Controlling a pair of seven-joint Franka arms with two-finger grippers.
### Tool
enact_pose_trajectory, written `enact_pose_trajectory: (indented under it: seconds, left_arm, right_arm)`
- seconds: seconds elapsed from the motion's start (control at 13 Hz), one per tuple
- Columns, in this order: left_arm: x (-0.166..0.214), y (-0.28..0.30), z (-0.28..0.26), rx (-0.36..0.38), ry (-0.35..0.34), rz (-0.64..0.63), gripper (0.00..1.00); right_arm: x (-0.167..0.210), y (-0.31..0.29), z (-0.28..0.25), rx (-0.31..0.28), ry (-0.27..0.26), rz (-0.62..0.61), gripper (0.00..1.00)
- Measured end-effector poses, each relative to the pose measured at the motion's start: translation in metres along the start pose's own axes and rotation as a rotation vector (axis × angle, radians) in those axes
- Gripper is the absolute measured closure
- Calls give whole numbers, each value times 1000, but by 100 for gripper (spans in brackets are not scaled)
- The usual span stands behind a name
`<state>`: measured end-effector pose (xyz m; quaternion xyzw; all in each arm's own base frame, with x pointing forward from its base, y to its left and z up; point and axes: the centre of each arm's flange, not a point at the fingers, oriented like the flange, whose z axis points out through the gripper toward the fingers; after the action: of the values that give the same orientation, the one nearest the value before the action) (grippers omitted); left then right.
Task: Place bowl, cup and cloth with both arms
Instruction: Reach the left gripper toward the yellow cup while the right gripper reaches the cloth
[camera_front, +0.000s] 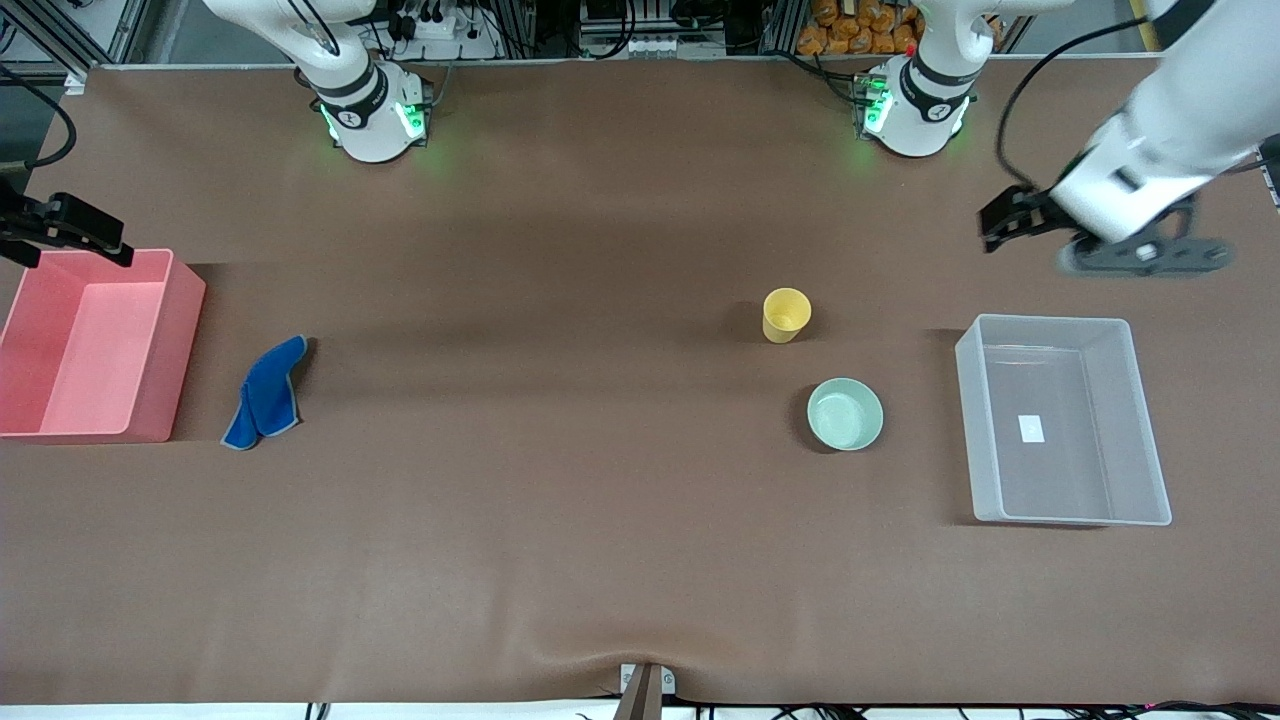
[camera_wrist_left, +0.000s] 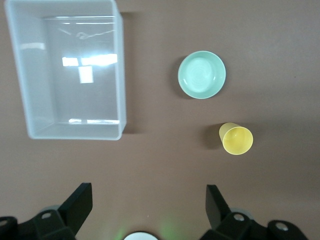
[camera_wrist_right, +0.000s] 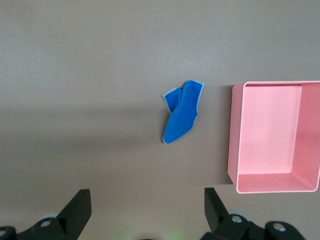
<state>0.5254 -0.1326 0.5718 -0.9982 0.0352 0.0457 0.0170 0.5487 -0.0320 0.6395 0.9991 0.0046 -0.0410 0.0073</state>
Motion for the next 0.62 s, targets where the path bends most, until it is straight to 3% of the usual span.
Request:
enact_pose_trajectory:
  seconds: [0.31,0.62]
  left_arm:
    - [6,42,87,-16,31,58,0]
    - [-11,94,157,-30,54,57,0]
  right_arm:
    - [-1,5,12,-1,-67,9,0]
    - [25,18,62,0,-161,34,0]
